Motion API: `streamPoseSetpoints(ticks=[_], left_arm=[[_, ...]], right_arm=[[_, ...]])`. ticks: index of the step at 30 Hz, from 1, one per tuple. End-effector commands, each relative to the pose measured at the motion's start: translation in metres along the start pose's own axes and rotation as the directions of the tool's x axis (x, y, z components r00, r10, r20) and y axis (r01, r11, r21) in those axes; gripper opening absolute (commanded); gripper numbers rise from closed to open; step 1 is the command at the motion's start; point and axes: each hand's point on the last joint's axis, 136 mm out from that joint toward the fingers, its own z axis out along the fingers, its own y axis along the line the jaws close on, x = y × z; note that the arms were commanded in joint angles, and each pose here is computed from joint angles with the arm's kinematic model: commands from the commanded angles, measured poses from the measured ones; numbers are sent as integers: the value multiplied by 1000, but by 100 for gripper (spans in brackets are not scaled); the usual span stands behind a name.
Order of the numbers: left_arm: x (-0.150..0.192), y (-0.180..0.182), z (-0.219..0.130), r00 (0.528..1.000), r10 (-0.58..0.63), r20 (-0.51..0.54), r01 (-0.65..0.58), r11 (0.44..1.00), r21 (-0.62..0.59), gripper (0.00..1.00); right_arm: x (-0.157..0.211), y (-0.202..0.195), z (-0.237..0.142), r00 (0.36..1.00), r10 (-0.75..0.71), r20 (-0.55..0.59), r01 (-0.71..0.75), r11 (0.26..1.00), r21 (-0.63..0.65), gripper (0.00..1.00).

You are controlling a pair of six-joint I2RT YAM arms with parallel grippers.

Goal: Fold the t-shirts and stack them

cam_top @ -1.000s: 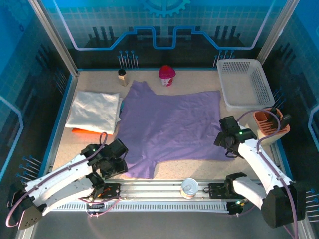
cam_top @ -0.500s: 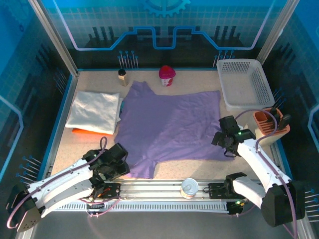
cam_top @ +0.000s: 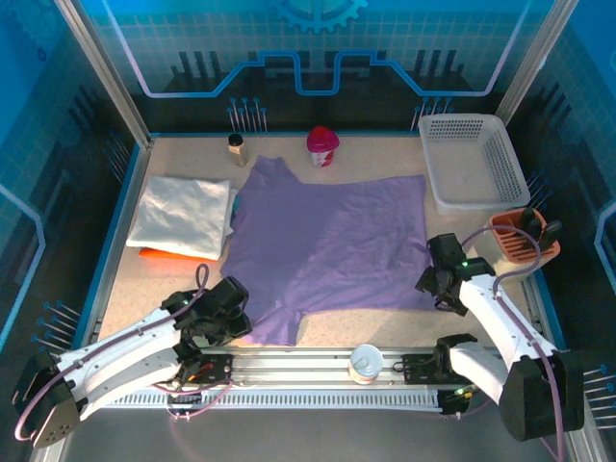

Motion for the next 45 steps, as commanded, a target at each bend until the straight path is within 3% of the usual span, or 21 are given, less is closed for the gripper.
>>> streamPoseSetpoints(ticks=[1,11,17,23,27,28,31,33,37,45], left_arm=[[0,6,4,1000,-23,3,23,1000,-17,26],[1,11,8,999,-34,3,35,999,-33,21],[-1,10,7,999,-31,10,31,999,-28,14],[-3,7,2,1000,-22,19,22,999,-29,10],[-3,6,1,1000,-18,19,19,1000,-25,10],[-3,5,0,1000,-17,18,17,1000,-23,10],[-3,1,-4,1000,-9,17,9,1000,-17,10],[-4,0,-7,1000,-3,20,3,1000,-20,10],[-7,-4,-9,1000,4,31,-3,1000,-6,10],[-7,-12,-13,1000,12,25,-13,1000,11,10]], right_arm=[[6,1,7,998,50,-46,-50,999,2,78],[17,3,25,992,45,-114,-42,999,30,61],[15,6,26,994,45,-104,-44,999,12,38],[15,6,27,994,46,-100,-46,999,1,26],[16,6,28,993,50,-108,-51,999,-2,29],[17,6,28,992,49,-112,-49,999,-1,37],[16,4,21,992,46,-114,-46,999,6,74],[13,-3,16,994,59,-89,-56,998,35,84],[16,0,23,991,83,-103,-82,997,8,86],[21,8,38,982,75,-174,-71,997,34,65]])
